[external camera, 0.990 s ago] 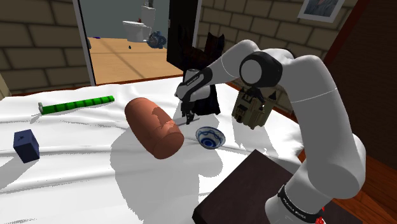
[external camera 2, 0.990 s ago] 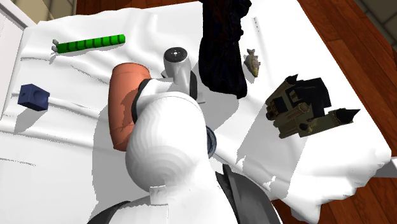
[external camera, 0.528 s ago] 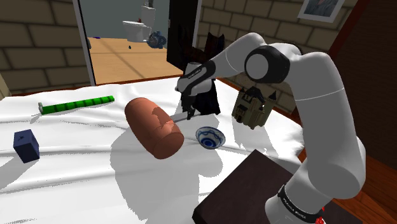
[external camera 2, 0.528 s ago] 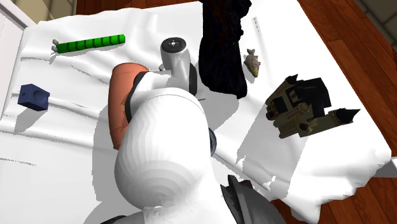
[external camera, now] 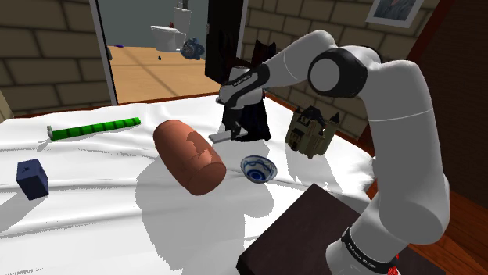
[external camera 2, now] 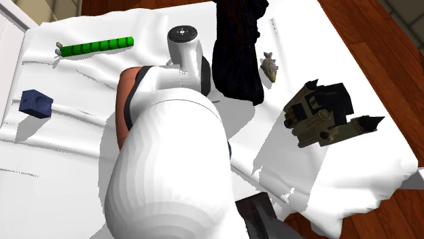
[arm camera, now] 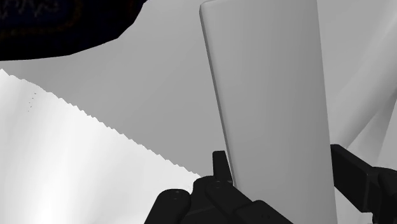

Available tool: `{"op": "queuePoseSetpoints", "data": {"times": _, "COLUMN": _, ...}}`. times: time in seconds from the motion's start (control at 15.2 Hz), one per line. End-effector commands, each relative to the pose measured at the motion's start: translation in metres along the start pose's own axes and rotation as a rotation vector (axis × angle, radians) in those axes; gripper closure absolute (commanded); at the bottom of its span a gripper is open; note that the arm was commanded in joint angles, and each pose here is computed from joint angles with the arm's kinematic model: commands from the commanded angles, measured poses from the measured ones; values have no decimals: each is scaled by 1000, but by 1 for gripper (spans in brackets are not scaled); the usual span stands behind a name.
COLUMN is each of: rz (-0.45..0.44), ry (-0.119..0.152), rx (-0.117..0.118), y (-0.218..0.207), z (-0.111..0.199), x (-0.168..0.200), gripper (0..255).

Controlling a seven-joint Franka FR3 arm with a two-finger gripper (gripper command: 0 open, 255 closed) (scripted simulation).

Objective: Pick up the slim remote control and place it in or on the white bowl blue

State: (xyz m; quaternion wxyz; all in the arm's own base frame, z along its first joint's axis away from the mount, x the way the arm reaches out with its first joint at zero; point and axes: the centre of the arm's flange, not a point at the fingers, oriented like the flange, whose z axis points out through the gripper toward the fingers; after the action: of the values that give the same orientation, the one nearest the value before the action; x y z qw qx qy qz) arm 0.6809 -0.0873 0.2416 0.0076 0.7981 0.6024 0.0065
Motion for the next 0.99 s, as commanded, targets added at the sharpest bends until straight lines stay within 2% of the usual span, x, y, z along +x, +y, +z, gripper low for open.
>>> {"op": "queuePoseSetpoints", "data": {"times": 0.0, "rz": 0, "ry": 0, "rx": 0, "y": -1, "z": -10, "x": -1, "gripper": 255}}
{"op": "queuePoseSetpoints", "data": {"times": 0.2, "rz": 0, "ry": 0, "rx": 0, "y": 0, "z": -25, "x": -1, "gripper": 255}}
{"op": "queuePoseSetpoints", "data": {"times": 0.92, "rz": 0, "ry": 0, "rx": 0, "y": -140, "z": -28, "x": -40, "gripper": 255}}
